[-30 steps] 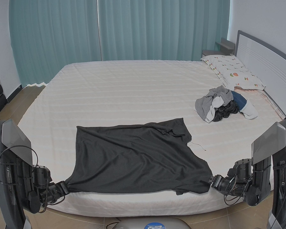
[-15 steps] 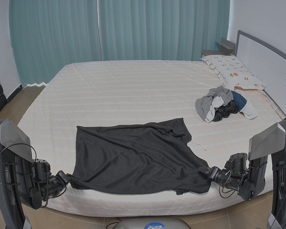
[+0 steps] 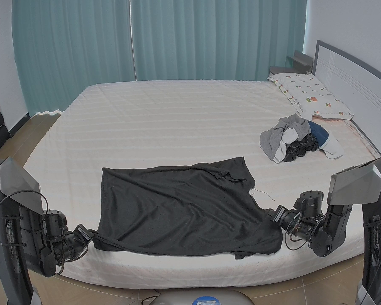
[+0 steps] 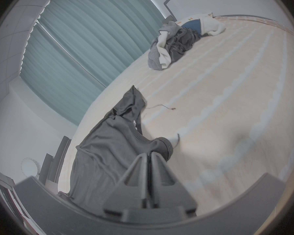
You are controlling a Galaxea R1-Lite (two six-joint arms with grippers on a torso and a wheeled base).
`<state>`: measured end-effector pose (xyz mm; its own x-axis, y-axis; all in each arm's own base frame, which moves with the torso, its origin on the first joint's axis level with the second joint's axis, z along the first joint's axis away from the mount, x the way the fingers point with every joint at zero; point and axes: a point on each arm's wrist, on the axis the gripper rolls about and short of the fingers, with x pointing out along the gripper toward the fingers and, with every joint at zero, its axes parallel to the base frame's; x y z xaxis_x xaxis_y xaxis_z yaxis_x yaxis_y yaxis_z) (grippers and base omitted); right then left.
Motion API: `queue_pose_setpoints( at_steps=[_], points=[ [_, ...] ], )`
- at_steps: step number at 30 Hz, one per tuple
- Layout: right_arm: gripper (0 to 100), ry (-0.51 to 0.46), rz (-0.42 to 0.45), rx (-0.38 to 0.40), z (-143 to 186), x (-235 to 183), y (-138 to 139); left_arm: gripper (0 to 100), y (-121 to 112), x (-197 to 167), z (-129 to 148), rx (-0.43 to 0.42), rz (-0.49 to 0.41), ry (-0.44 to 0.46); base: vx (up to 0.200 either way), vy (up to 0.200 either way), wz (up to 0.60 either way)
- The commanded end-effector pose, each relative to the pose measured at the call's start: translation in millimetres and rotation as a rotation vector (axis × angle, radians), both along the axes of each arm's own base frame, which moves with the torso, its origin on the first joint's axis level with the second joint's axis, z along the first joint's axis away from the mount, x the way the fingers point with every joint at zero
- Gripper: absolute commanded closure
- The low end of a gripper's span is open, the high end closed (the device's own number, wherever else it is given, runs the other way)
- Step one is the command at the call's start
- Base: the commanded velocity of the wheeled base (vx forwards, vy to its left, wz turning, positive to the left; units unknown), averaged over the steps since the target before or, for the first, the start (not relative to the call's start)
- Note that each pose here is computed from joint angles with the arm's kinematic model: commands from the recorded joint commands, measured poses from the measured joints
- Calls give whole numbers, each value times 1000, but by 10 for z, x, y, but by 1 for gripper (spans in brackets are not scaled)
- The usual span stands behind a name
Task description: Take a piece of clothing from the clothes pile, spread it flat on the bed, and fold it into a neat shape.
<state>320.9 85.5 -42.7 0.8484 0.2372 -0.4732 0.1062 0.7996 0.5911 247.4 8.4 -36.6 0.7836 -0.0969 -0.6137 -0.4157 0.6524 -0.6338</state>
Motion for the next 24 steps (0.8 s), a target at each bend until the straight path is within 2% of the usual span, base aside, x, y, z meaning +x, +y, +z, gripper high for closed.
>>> queue_pose_setpoints(
  at_steps=[1,7,13,19,24],
  points=[
    [100,-55,-9,10,155,210,36,100,19,55,18,-16,23,-30,0,0,0],
    [100,-77,-21,13,194,568,115,100,24,105,30,-37,54,-48,0,0,0],
    [100,-88,-29,6,80,696,164,100,21,107,23,-36,54,-47,0,0,0],
    [100,-146,-74,2,106,856,188,100,21,107,23,-36,54,-47,0,0,0],
    [100,-208,-72,-8,96,1002,231,100,14,111,20,-30,52,-47,0,0,0]
  ],
)
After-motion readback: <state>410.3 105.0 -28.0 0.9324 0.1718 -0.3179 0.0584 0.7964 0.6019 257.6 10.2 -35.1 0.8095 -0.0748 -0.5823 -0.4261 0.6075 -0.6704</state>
